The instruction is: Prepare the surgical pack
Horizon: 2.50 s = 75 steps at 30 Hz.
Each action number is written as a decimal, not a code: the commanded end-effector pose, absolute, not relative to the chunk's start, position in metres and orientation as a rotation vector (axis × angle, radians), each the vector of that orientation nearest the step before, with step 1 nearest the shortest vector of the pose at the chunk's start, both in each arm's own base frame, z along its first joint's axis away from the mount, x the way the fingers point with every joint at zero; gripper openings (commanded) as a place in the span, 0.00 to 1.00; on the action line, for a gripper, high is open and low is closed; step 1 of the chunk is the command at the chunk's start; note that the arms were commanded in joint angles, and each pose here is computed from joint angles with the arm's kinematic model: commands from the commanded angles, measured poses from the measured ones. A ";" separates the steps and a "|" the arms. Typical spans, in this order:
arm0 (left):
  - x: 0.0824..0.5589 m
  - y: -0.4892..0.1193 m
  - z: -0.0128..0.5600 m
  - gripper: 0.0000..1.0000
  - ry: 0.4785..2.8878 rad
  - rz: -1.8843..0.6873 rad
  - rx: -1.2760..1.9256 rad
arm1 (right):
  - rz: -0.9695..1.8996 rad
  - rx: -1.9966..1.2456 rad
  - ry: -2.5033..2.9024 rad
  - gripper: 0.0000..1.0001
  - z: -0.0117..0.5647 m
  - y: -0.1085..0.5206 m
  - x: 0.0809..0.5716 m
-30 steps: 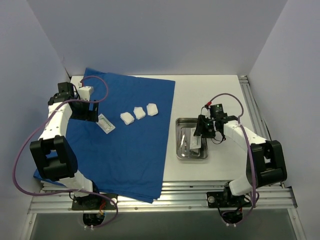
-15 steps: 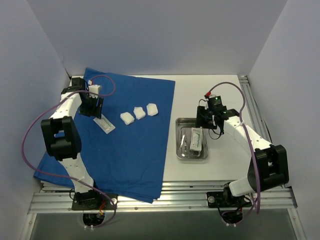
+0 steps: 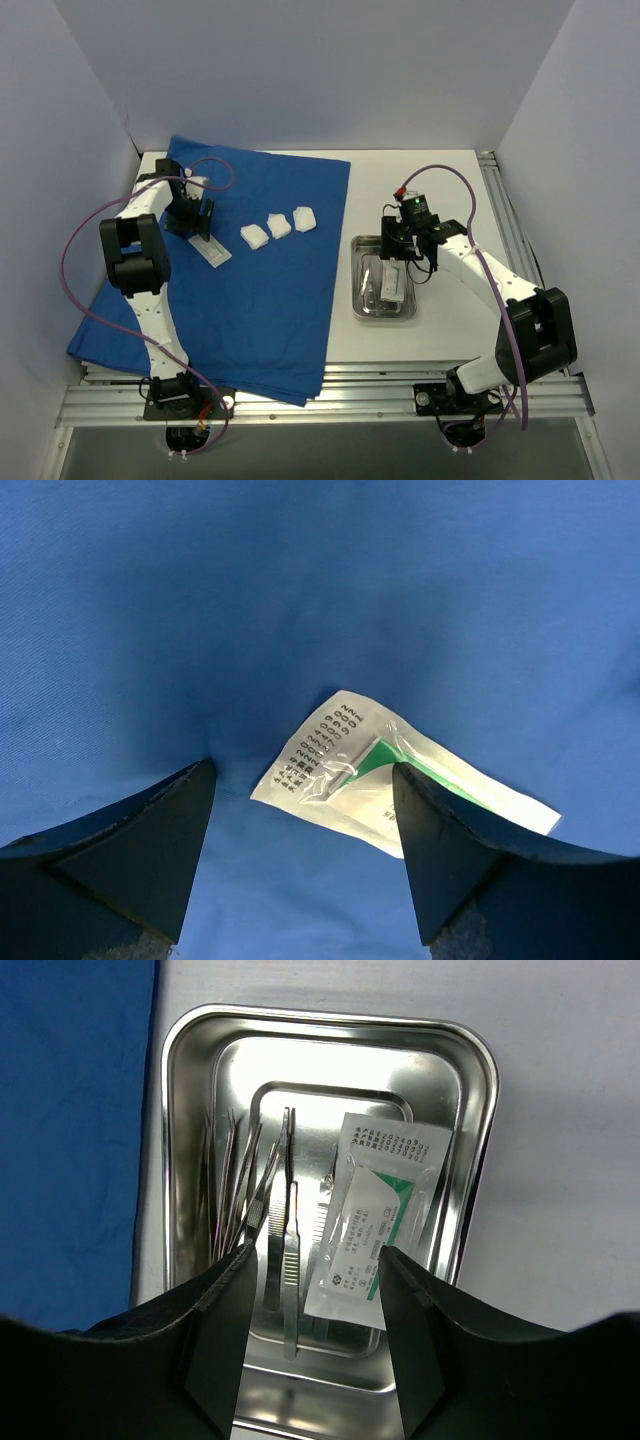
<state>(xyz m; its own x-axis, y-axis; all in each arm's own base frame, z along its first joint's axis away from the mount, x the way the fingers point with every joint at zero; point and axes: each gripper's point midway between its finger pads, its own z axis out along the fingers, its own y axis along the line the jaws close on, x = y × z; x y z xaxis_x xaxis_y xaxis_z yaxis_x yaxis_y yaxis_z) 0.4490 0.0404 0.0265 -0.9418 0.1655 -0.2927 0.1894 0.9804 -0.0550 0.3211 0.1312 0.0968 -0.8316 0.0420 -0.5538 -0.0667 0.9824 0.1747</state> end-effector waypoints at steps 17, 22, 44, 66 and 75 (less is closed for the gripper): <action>0.426 -0.002 0.063 0.07 2.785 -0.419 0.381 | 0.241 0.002 2.489 0.48 0.116 0.136 0.328; 0.420 -0.007 0.067 0.02 2.758 -0.451 0.428 | 0.266 -0.025 2.479 0.47 0.120 0.146 0.333; 0.415 -0.008 0.035 0.65 2.829 -0.315 0.441 | 0.422 -0.405 2.382 0.48 0.115 0.292 0.338; 0.442 0.012 0.046 0.64 2.728 -0.082 0.481 | 0.542 -0.484 2.364 0.48 0.102 0.338 0.332; 0.434 -0.006 0.033 0.68 2.719 -0.237 0.580 | 0.495 -0.472 2.394 0.48 0.093 0.331 0.330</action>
<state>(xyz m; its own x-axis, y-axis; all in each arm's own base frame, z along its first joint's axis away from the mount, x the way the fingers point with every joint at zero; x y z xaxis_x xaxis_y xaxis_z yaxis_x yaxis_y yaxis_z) 0.4273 -0.0001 0.0236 -0.8902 0.3342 -0.3095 0.3731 0.9248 -0.0748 0.3252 0.3309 0.0837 -0.7408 -0.2141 -0.6367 -0.4572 0.8551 0.2443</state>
